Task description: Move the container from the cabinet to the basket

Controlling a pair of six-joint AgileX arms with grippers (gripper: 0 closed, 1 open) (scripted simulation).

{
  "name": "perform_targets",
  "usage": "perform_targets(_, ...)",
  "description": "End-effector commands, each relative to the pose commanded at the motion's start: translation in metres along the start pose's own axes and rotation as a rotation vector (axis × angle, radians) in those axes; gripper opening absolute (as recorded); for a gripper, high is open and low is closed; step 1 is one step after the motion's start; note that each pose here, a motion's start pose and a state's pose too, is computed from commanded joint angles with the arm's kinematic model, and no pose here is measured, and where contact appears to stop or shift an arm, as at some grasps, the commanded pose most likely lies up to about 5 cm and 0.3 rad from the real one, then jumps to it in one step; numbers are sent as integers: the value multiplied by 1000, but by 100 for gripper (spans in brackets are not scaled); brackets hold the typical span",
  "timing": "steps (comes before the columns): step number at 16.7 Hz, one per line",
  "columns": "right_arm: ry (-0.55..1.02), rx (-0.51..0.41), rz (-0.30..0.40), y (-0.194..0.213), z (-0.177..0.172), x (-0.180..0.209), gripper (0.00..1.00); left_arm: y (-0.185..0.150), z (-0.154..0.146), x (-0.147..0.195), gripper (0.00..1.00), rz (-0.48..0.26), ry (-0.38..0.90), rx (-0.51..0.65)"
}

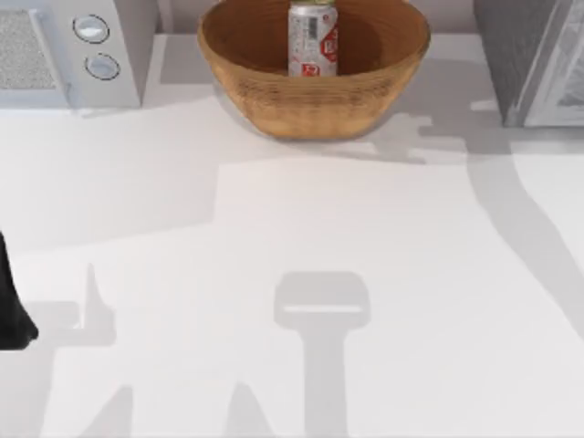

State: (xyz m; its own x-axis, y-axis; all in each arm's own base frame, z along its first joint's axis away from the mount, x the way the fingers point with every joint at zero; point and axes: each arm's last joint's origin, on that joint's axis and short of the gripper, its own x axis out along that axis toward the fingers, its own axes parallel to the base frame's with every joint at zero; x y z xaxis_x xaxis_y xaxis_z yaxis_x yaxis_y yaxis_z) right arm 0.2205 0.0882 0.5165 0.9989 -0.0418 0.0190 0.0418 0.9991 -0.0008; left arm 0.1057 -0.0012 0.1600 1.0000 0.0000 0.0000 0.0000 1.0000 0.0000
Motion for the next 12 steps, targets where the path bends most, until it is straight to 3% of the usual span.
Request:
perform_targets(7,0,0,0,2,-1,47,100,0,0,0,100,0,0,0)
perform_targets(12,-6,1,4,1,1,41,100,0,0,0,100,0,0,0)
